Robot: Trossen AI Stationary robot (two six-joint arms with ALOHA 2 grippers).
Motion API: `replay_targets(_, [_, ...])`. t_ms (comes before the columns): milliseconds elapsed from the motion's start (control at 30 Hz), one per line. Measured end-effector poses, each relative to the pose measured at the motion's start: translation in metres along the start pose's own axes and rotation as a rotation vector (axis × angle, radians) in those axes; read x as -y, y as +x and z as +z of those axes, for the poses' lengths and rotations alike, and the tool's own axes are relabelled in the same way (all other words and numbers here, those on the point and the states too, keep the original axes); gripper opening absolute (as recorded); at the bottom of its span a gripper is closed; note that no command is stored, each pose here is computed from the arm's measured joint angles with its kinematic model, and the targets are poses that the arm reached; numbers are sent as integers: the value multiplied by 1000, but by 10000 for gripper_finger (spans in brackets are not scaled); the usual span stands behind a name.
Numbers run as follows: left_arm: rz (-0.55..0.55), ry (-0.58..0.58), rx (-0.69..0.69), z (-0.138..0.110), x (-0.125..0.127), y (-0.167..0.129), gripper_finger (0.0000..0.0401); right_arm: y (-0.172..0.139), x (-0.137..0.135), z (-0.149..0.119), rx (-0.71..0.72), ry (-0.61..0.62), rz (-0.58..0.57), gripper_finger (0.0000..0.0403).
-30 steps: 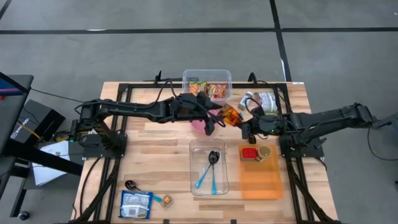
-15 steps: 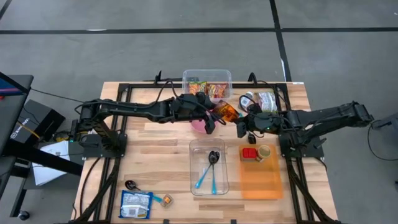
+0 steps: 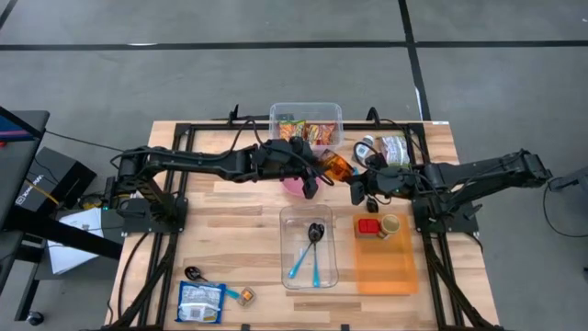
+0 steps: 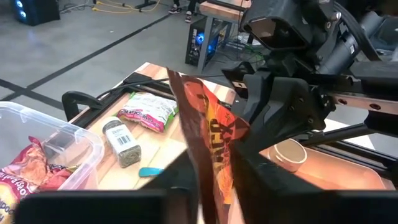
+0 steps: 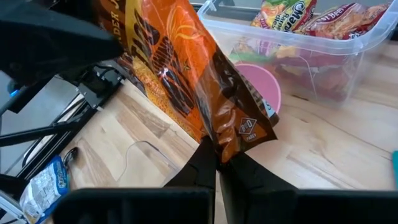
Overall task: Pick & Place Food Item
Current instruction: Put the orange seasoning pack into the orange bin
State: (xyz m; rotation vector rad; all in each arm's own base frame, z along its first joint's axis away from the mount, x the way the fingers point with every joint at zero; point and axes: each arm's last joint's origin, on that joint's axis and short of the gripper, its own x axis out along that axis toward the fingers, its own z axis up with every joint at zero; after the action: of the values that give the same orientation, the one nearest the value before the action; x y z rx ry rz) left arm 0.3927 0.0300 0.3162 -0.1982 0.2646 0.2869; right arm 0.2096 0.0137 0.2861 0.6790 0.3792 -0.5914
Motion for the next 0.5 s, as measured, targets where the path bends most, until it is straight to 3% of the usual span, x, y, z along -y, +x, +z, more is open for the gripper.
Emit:
replay_targets(133, [0, -7, 0, 0, 0, 0, 10, 0, 0, 0, -2, 0, 1, 0])
replay_targets(300, [0, -7, 2, 0, 0, 0, 2, 0, 0, 0, -1, 1, 2, 11])
replay_targets(500, [0, -2, 2, 0, 0, 0, 1, 0, 1, -1, -6, -3, -4, 86])
